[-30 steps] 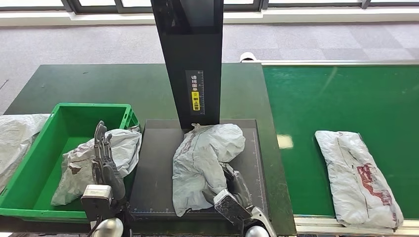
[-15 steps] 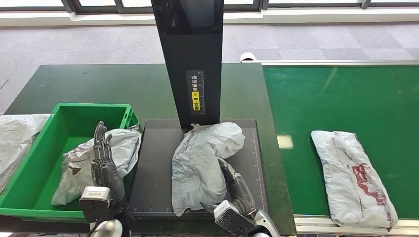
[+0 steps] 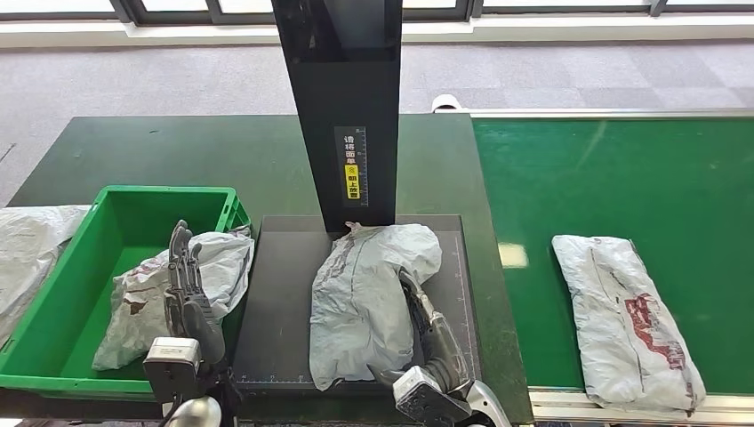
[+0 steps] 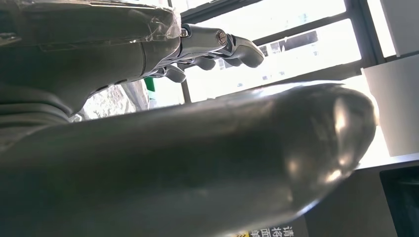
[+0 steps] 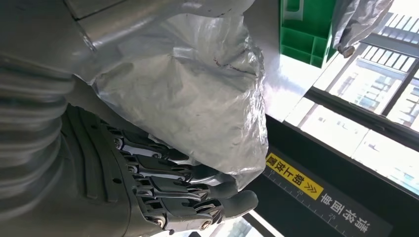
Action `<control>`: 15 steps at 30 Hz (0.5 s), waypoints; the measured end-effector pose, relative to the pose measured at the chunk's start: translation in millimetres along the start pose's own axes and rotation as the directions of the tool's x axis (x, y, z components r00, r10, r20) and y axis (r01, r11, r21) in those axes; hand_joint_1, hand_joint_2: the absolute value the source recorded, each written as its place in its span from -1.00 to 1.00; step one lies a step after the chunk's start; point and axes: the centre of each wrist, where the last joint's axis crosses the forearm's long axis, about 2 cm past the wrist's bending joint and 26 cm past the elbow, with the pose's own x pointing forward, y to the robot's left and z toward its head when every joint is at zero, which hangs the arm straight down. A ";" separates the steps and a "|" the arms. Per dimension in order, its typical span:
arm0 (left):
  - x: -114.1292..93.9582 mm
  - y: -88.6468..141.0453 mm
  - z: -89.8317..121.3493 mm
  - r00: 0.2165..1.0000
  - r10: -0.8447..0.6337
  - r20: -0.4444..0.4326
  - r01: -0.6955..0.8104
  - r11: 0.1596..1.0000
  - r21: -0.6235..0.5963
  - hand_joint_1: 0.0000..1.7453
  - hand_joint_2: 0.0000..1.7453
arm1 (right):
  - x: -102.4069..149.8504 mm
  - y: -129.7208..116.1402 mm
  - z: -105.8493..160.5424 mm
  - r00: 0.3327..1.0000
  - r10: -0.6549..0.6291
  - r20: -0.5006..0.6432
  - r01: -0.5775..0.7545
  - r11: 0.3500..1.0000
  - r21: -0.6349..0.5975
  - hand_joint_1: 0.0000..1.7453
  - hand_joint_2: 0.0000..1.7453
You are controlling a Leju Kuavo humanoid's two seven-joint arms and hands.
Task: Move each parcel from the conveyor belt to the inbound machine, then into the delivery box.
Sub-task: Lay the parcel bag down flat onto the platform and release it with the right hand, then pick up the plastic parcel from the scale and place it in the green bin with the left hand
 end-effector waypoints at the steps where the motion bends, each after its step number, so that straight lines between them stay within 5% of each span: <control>1: 0.1 -0.4 0.1 1.000 0.002 0.000 -0.002 1.000 -0.006 -1.00 -1.00 | 0.8 -0.6 0.5 1.000 0.012 0.000 -0.012 1.000 -0.004 -1.00 1.00; 15: -3.5 -12.3 6.1 1.000 0.014 -0.007 -0.015 0.990 -0.143 -1.00 -1.00 | 29.7 -19.3 -0.3 0.954 0.297 0.051 -0.281 0.938 -0.201 -1.00 1.00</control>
